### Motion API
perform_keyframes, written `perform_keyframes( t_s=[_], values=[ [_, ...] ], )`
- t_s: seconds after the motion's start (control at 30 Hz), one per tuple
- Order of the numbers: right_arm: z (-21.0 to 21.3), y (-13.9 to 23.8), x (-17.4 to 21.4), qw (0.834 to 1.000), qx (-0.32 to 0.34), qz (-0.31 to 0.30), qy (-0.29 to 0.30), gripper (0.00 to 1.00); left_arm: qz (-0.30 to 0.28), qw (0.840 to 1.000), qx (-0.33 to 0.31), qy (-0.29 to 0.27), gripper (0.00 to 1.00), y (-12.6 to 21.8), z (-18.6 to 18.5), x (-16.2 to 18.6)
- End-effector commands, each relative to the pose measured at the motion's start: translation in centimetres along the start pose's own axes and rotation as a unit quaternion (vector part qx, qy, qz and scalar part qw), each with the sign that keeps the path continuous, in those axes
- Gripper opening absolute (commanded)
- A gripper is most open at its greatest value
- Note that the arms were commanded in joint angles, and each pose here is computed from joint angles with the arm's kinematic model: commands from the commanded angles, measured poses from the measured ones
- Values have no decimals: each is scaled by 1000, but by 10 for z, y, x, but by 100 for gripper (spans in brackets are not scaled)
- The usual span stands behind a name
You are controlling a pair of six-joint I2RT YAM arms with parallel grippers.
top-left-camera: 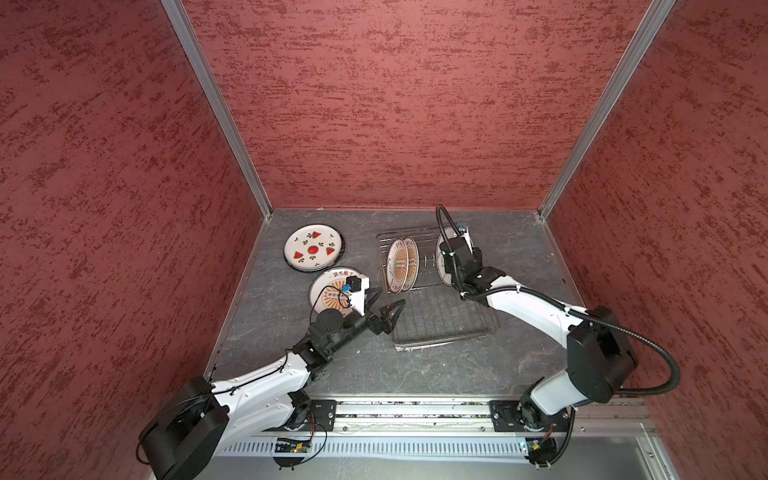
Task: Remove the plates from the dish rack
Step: 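Lift the 'Enjoy The Moment' plate up out of the rack with the right gripper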
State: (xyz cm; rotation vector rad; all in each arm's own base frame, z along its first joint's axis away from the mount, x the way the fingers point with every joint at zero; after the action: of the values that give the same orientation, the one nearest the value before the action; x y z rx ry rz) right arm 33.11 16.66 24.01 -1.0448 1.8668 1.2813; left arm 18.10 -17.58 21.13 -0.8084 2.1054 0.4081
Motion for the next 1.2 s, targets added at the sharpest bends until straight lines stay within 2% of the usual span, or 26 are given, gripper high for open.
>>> perform_keyframes(
  t_s=[0.0, 0.4, 0.57, 0.77, 0.87, 0.97, 1.07, 1.17],
  values=[
    [-21, 27, -46, 994, 18, -81, -69, 0, -19, 1000, -5, -8, 99, -1, -3, -8],
    [-41, 50, -57, 990, 29, -111, -80, 0, -16, 1000, -23, -1, 100, -8, 1, -7],
    [-47, 64, -51, 982, -21, -153, -108, 0, -11, 1000, -19, 7, 99, -8, 1, -7],
    [-65, 84, -43, 969, -34, -195, -147, 0, -24, 999, -26, 18, 99, -5, 4, -7],
    [-69, 94, -35, 959, -83, -214, -167, 0, -29, 999, -2, 25, 100, 0, 2, -8],
    [-66, 103, -28, 945, -157, -224, -178, 0, 4, 998, 54, 29, 99, 7, 1, -12],
    [-62, 111, -22, 926, -225, -235, -192, 0, -14, 997, 51, 56, 99, 21, 12, -19],
    [-64, 125, -17, 896, -285, -264, -213, 0, -16, 997, 52, 60, 99, 30, 15, -19]
  ],
)
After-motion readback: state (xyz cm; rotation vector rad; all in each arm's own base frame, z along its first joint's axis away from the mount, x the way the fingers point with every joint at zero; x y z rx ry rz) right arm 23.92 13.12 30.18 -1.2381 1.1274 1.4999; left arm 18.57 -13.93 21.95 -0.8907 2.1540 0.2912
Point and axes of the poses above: each gripper's point midway between its finger pads, its own y axis back along the fingers, its own z axis along the line the jaws close on, x = y × z, the point moved 9 cm from there along y, back along the fingers, and after that the axes turned 9 degrees about y, right-handed, at the moved point
